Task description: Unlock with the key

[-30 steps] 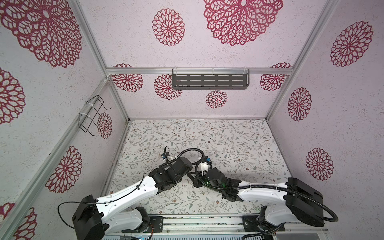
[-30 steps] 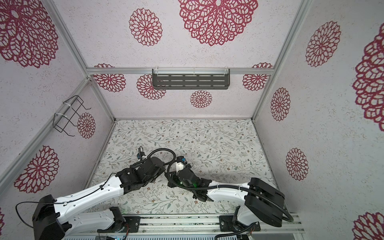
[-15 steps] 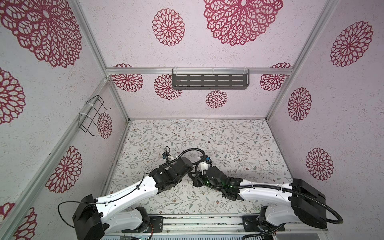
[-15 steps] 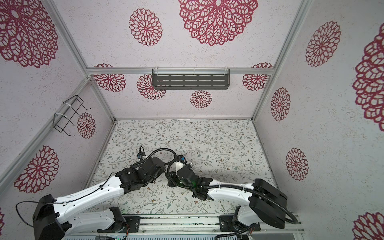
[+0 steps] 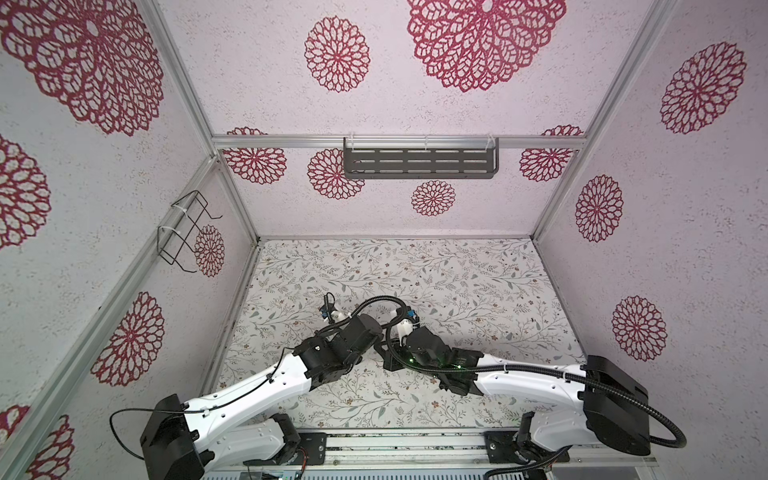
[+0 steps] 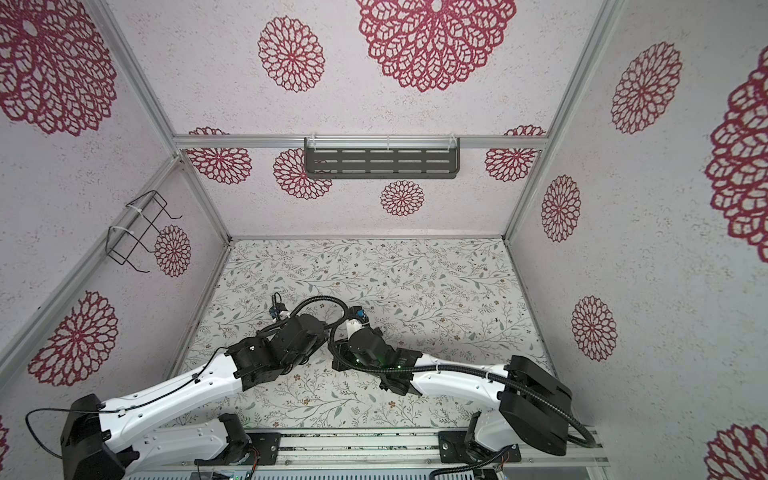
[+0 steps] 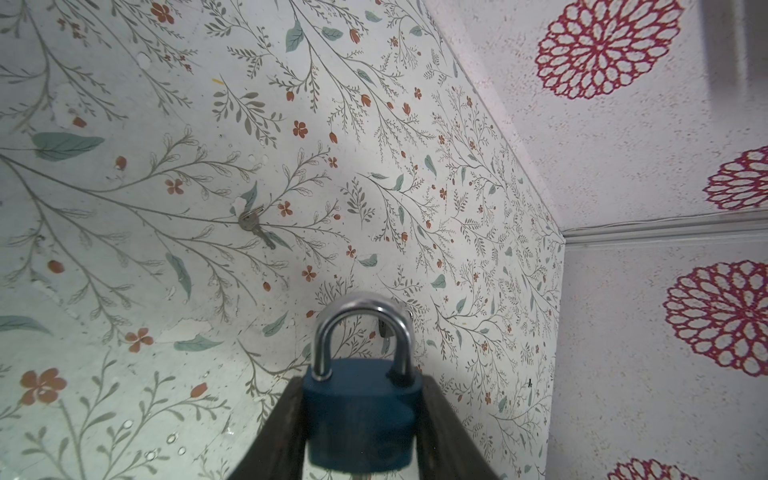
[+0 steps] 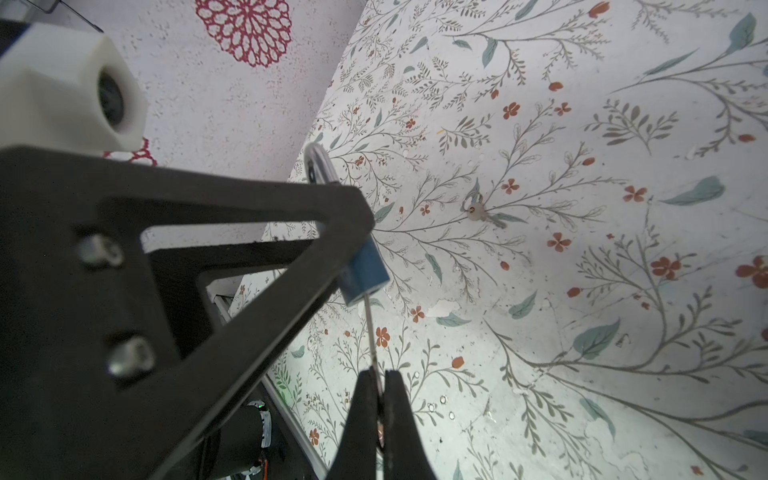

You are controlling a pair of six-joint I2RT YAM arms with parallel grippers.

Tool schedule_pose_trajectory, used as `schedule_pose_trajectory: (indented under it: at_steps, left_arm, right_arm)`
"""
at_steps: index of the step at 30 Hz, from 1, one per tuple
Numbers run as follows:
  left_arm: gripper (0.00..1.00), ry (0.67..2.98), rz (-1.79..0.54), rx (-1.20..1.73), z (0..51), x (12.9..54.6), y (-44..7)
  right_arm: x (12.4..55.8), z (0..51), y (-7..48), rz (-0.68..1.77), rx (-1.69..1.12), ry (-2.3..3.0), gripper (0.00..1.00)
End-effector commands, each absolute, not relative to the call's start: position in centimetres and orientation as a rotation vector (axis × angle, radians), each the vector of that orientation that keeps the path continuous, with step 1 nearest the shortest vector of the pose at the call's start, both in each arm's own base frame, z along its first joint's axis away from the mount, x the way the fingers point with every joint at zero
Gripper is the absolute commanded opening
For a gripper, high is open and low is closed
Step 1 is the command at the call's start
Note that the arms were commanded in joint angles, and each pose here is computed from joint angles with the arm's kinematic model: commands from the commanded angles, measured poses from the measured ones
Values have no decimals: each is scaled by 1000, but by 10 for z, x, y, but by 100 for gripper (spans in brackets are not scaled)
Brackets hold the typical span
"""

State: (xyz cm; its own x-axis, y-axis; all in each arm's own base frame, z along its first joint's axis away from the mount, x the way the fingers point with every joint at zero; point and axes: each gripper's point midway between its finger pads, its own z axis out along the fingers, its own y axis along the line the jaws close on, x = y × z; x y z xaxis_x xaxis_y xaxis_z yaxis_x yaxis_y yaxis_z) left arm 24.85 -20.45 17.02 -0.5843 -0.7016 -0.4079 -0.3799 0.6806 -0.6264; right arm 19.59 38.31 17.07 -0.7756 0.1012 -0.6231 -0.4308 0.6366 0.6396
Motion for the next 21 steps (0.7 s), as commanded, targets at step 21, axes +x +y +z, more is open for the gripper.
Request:
schedule_pose_trajectory:
  at_steps: [21]
  left_arm:
    - [0,2282,-858,-788,177,231,-228]
  right_arm:
    - [219,203,375,1110,-400,2068,0]
